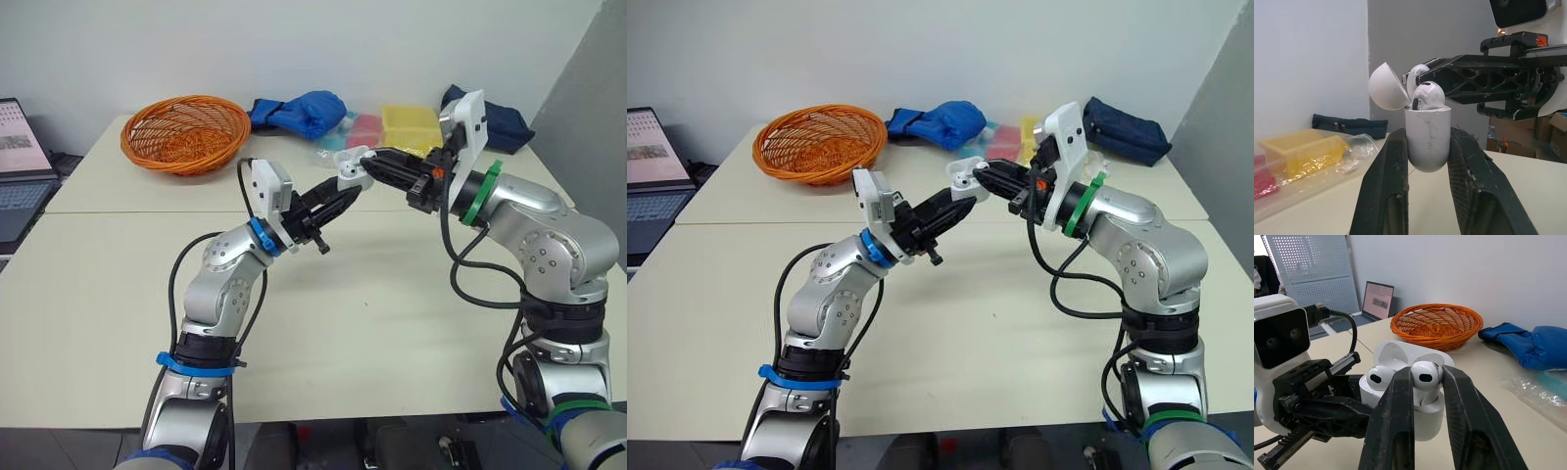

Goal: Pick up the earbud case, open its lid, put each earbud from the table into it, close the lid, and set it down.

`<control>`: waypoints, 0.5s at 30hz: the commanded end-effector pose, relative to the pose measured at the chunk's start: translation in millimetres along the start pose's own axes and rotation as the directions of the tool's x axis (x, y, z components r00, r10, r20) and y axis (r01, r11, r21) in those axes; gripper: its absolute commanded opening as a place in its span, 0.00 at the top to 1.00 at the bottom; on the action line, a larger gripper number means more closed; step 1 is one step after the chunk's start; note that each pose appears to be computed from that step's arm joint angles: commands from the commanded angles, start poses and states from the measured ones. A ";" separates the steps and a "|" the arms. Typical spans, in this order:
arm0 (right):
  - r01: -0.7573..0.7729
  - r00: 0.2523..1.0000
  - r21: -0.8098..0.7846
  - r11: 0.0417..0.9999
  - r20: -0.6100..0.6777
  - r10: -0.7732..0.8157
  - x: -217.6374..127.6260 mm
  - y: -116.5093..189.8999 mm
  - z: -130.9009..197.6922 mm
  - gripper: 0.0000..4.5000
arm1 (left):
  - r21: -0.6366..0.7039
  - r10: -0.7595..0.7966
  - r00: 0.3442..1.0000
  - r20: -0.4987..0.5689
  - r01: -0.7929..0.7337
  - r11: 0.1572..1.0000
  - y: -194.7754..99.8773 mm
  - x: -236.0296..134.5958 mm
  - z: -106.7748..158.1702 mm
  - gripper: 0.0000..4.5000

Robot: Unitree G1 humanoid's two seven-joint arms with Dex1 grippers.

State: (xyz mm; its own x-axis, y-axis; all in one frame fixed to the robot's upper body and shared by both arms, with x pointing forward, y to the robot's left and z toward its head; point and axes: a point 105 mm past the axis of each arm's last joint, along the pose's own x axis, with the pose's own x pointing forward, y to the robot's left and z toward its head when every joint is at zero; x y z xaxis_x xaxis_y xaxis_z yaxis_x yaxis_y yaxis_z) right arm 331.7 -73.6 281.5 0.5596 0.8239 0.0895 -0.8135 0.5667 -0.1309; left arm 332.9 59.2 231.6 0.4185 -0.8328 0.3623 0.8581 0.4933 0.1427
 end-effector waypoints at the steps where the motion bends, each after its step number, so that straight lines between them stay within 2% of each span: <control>1: 0.001 1.000 -0.055 0.998 0.019 0.000 -3.7 2.5 7.7 0.89 | 0.045 -0.034 0.998 0.054 0.032 0.998 -6.0 4.5 15.6 0.84; 9: -0.015 1.000 -0.086 0.996 -0.004 0.014 -3.7 6.4 4.4 0.89 | 0.046 -0.040 0.997 0.064 0.038 0.998 -7.1 6.0 16.9 0.84; 10: -0.013 1.000 -0.091 0.996 -0.007 0.013 -3.8 6.1 4.0 0.73 | 0.045 -0.041 0.997 0.064 0.039 0.998 -7.2 6.1 16.8 0.84; 13: -0.015 1.000 -0.103 0.995 -0.008 0.014 -3.8 5.7 4.7 0.51 | 0.045 -0.041 0.997 0.064 0.039 0.998 -7.4 6.5 16.7 0.84; 14: -0.014 1.000 -0.103 0.995 -0.007 0.014 -4.0 5.3 4.9 0.44 | 0.044 -0.042 0.997 0.063 0.039 0.998 -7.8 6.4 16.2 0.84; 15: -0.013 1.000 -0.106 0.994 -0.008 0.013 -4.4 5.1 4.9 0.44 | 0.043 -0.042 0.997 0.063 0.040 0.998 -8.3 6.2 15.9 0.84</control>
State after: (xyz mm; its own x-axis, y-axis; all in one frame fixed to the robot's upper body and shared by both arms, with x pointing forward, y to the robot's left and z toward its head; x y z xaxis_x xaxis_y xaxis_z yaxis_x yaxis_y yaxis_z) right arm 329.0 -74.8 277.5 0.5631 0.8245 0.0562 -0.8035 0.5621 -0.1960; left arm 332.8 58.5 231.3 0.4170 -0.8328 0.3640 0.8587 0.4922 0.1423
